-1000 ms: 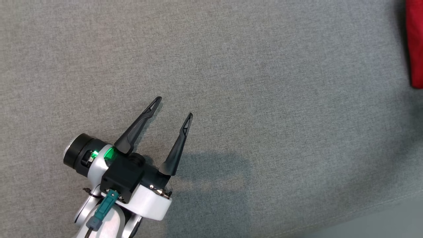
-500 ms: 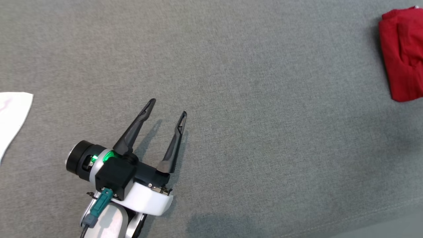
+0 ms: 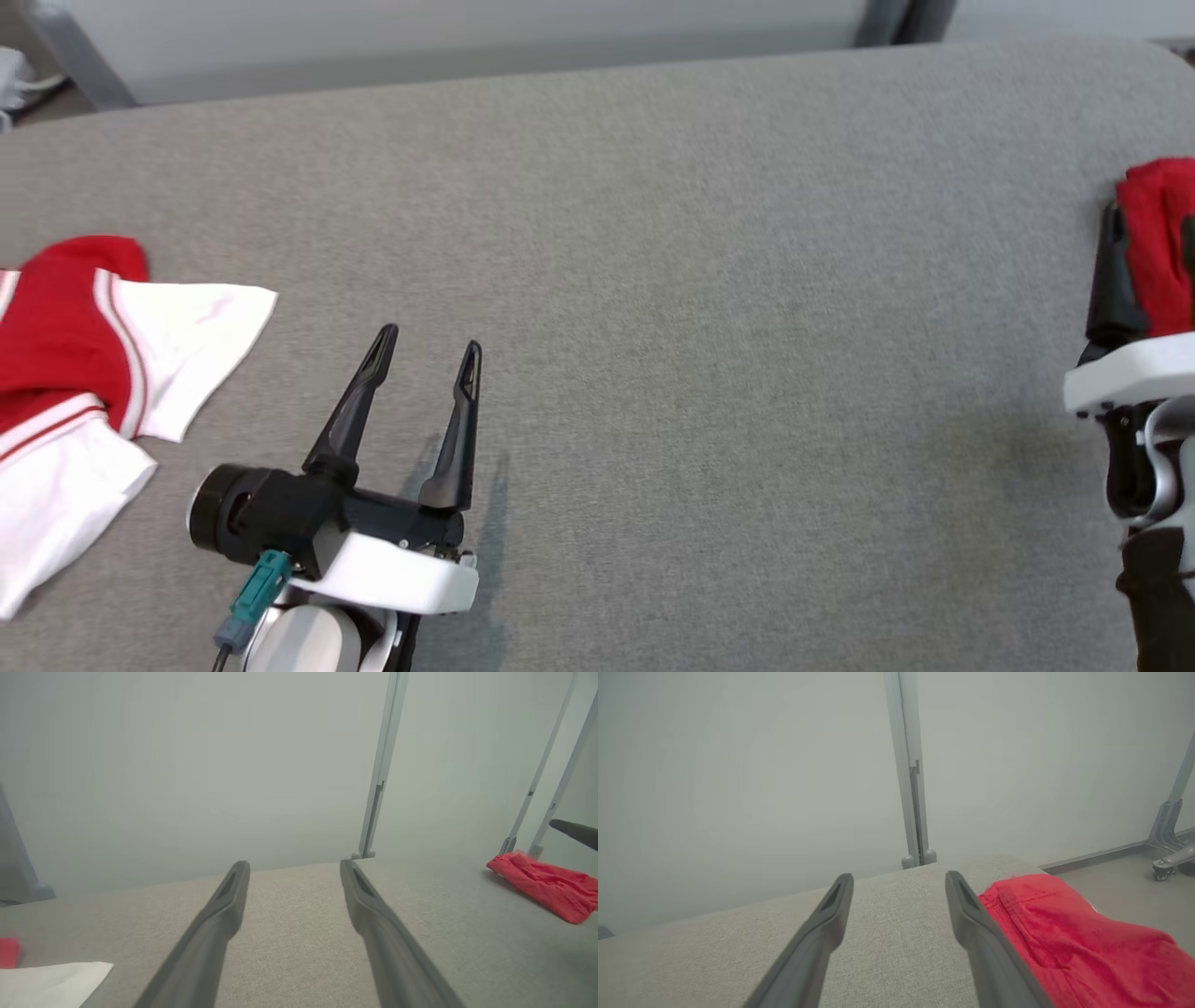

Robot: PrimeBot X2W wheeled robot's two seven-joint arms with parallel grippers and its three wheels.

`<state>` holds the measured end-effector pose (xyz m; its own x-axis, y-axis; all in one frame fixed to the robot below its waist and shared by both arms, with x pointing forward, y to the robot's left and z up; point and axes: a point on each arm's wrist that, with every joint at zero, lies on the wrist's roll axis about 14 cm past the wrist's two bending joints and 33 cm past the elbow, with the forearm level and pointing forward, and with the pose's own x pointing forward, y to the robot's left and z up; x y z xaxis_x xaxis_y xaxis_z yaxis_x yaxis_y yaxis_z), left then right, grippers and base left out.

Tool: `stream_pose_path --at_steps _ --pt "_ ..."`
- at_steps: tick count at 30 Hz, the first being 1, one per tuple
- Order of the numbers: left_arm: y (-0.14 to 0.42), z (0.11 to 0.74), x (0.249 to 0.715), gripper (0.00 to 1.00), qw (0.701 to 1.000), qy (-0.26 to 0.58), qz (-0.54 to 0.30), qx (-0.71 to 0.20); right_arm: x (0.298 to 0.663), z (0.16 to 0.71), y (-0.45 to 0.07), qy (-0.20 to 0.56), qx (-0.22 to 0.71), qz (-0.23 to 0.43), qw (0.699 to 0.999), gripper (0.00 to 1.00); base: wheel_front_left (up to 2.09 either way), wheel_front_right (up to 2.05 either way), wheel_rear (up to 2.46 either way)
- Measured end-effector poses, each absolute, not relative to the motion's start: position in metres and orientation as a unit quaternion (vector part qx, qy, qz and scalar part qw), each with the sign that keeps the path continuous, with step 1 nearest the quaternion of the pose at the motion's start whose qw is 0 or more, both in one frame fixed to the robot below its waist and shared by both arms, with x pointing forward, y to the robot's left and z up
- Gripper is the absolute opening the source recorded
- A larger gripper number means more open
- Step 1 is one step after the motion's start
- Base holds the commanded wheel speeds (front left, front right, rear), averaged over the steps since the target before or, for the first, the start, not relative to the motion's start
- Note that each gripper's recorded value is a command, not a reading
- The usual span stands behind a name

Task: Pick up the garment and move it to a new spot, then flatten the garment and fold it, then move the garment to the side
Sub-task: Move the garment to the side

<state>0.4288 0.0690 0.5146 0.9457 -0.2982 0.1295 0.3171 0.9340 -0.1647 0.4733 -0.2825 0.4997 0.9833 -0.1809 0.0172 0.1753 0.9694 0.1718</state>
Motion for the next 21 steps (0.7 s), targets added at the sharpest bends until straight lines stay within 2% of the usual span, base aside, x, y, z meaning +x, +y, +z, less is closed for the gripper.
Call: stream_pose_path --at_steps 9,21 --pt "0.124 0.518 0.402 1.00 0.992 -0.051 -0.071 -0.094 0.455 0.533 -0.220 -0.062 0.068 0.005 0.996 1.00 0.00 0.00 0.00" --pt "0.160 0.525 0.361 1.00 0.994 -0.063 -0.016 -0.090 0.404 0.541 -0.166 -0.079 0.065 0.078 0.992 1.00 0.00 0.00 0.00"
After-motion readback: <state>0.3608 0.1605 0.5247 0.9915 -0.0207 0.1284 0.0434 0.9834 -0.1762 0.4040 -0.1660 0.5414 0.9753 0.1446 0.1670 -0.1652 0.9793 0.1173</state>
